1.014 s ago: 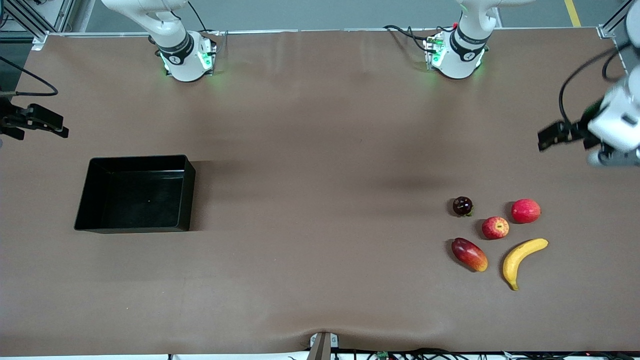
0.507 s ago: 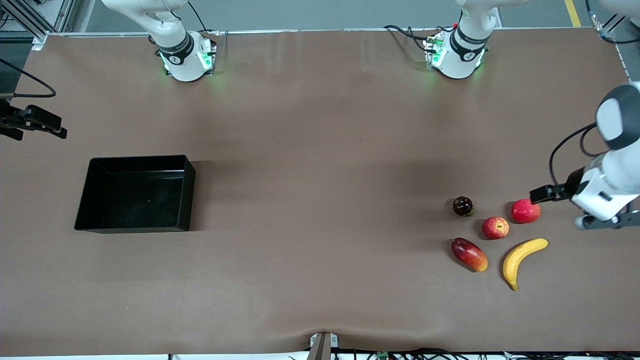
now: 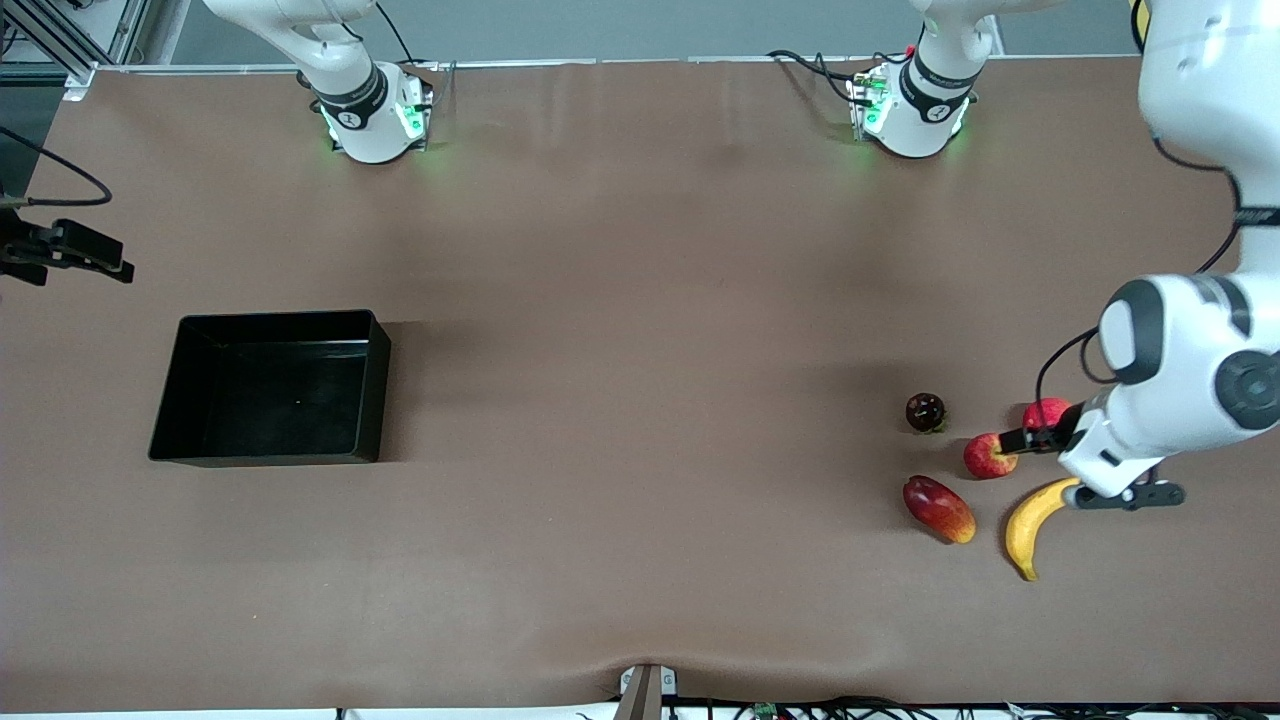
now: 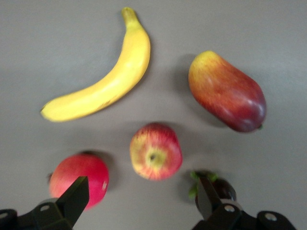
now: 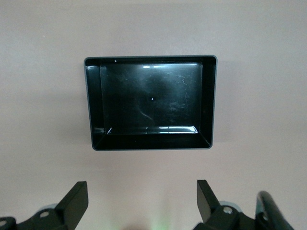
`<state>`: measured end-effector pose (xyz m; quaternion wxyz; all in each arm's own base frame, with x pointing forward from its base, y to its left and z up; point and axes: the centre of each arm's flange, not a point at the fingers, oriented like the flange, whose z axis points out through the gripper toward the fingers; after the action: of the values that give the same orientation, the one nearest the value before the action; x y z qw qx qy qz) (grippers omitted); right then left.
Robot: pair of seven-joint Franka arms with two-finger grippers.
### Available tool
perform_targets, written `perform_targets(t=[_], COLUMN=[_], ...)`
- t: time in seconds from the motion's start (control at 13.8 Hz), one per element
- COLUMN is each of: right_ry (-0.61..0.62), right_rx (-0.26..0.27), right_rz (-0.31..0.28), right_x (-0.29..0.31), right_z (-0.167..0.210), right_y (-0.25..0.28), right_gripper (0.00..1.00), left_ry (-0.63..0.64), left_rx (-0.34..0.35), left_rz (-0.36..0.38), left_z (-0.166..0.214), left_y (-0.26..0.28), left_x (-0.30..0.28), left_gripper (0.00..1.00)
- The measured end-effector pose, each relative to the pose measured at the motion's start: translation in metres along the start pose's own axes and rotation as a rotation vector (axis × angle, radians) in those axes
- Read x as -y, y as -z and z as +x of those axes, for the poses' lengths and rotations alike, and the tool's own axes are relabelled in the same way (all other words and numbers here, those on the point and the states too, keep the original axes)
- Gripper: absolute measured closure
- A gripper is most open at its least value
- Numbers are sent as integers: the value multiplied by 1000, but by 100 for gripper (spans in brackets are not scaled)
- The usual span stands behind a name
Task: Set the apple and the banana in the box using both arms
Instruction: 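Grasp the red-yellow apple with the left gripper while the right gripper reaches the box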
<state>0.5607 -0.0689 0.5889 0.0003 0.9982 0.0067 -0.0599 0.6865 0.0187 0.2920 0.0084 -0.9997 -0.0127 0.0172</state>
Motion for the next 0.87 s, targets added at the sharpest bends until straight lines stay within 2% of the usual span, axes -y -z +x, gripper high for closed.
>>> perform_targets(t=[0.22,0.43,0.65,0.87], right_ry=[-18,-60,-80,-28], right_rx=[24,67,55,38], right_rz=[-28,-57,-65,-71], right_x=[-15,-53,-94,-126], right_z=[35,71,89,102], right_y=[-45,-115,-160,-199], right_gripper=[0,0,0,0], left_ry=[-12,-15,-17,-17], left_rx=[-18,-26,-21,16], left_rz=[-6,-9,-11,-11], left_z=[7,9,9,0], left_y=[-37,-54,-64,-83], left_x=[-1,-2,-3,-3], left_gripper=[0,0,0,0])
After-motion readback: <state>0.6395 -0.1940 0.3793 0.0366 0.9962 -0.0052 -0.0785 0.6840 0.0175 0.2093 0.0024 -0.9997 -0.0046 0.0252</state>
